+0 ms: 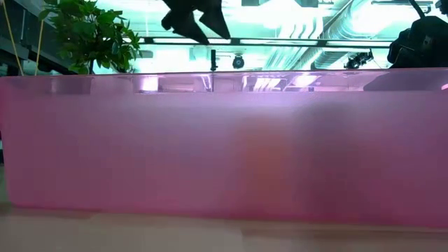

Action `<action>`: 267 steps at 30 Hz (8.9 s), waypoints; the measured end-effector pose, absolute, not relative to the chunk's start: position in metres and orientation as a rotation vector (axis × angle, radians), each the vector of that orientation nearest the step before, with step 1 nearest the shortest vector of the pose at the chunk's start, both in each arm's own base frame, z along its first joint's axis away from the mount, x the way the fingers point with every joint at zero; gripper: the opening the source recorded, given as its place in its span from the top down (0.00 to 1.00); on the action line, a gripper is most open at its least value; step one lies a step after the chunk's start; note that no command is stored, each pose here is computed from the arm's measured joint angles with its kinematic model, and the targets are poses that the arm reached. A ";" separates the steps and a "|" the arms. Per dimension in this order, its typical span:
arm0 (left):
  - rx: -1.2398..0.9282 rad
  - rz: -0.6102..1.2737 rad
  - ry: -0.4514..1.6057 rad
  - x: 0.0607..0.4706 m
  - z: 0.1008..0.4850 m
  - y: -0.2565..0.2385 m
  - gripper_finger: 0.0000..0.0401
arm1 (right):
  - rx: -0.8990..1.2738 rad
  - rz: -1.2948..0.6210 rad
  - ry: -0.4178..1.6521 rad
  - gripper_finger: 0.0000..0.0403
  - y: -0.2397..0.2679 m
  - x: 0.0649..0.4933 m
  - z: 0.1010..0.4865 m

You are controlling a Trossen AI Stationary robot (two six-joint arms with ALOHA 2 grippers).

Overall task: Pick and place pill bottles into a basket
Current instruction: Put the white pill bottle into the red bin

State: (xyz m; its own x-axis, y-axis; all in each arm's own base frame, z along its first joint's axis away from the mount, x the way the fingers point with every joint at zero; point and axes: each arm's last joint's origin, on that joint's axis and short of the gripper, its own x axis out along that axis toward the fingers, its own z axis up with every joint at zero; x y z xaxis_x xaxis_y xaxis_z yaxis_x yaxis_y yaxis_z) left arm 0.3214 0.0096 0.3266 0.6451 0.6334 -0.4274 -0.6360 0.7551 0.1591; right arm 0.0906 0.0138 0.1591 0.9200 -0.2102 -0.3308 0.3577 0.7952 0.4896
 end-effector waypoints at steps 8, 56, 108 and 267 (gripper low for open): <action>-0.213 0.840 0.265 0.312 0.352 0.058 0.00 | 0.573 -0.313 0.265 0.65 0.014 0.091 0.159; -0.165 0.652 0.314 0.259 0.535 0.120 0.02 | 0.573 -0.313 0.265 0.65 0.014 0.091 0.159; 0.150 0.122 1.286 0.368 0.368 0.154 0.12 | 0.638 -0.241 0.297 0.65 0.016 0.091 0.159; -0.841 0.676 1.375 0.427 0.213 0.183 0.52 | 0.622 -0.240 0.299 0.65 0.016 0.091 0.159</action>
State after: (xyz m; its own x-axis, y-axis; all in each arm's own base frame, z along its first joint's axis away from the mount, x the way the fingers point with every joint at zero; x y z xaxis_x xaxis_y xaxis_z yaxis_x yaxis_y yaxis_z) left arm 0.4265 0.1830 0.2127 0.0957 -0.0644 -0.9933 -0.8261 0.5516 -0.1153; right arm 0.0909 0.0161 0.1588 0.9297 -0.1301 -0.3446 0.3081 0.7873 0.5340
